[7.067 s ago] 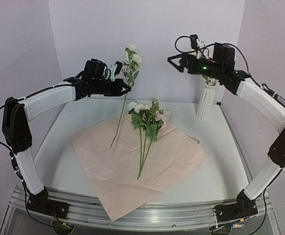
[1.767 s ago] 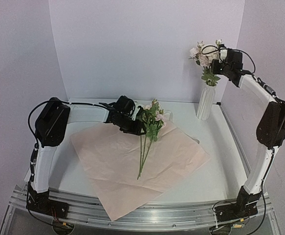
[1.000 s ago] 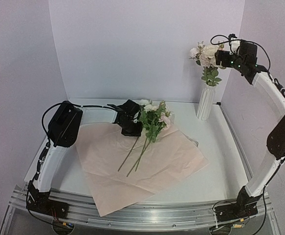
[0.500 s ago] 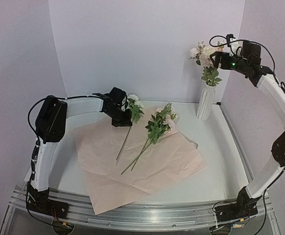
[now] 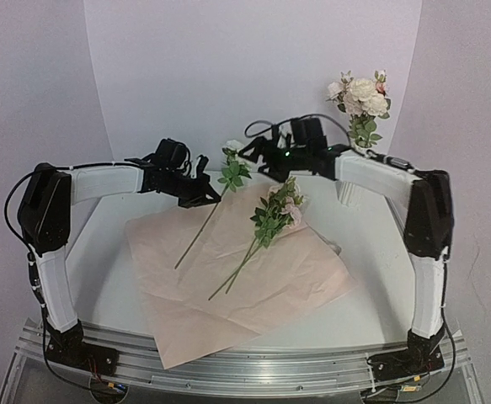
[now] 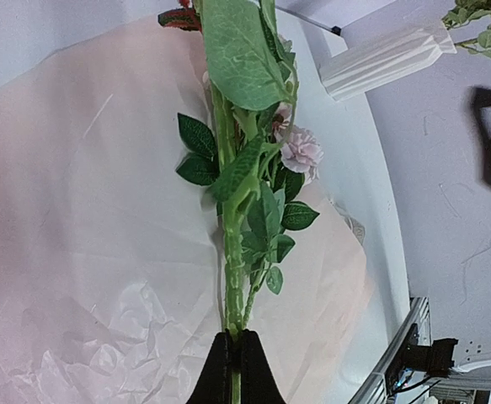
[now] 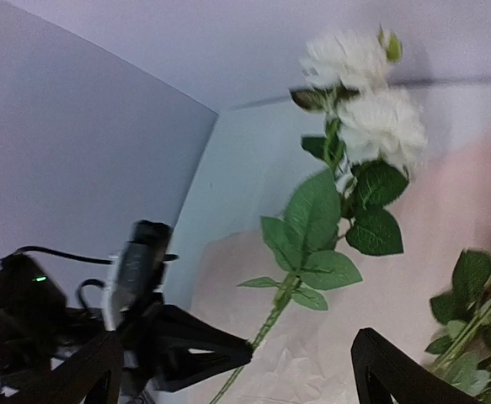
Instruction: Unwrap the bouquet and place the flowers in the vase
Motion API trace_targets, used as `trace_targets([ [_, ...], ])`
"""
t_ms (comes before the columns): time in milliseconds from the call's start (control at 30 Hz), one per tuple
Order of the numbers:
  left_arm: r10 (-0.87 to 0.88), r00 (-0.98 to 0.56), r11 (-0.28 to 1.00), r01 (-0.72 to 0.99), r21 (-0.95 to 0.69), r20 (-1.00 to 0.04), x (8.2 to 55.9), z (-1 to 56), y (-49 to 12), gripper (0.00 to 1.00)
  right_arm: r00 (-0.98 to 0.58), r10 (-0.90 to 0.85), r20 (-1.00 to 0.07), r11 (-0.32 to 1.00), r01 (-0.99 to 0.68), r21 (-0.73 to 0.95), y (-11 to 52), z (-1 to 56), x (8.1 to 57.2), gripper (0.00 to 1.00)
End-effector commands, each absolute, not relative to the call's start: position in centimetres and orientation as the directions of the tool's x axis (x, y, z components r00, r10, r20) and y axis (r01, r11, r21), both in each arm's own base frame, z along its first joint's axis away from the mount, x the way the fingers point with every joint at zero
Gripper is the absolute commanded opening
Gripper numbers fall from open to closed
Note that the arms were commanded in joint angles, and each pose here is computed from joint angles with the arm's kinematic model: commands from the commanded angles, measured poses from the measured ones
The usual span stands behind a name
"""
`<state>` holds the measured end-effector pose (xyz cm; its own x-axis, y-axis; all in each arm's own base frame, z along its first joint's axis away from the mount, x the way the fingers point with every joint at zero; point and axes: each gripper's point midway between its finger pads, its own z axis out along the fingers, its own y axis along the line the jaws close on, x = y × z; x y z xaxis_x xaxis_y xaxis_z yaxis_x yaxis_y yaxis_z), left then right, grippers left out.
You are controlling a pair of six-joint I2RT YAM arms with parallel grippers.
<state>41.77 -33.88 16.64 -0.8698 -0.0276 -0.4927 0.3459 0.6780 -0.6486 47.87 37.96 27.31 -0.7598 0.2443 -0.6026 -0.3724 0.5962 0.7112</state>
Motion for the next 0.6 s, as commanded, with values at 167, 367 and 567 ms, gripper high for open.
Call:
trace_targets([
  [167,-0.037,-0.827,0.611,0.425,-0.668,-0.561,41.0,19.4,-34.2,0.00,-0.927,0.295,-0.232,0.404,-0.100,0.909,44.9,20.1,48.1,0.92],
  [367,-0.032,-0.842,0.616,0.407,-0.674,-0.538,41.1,18.0,-34.4,0.00,-0.943,0.311,-0.116,0.323,-0.010,0.946,46.4,16.8,48.1,0.84],
  [567,-0.027,-0.851,0.624,0.396,-0.674,-0.525,41.5,16.9,-34.7,0.00,-0.948,0.317,0.022,0.293,0.120,0.949,47.4,13.2,48.1,0.81],
])
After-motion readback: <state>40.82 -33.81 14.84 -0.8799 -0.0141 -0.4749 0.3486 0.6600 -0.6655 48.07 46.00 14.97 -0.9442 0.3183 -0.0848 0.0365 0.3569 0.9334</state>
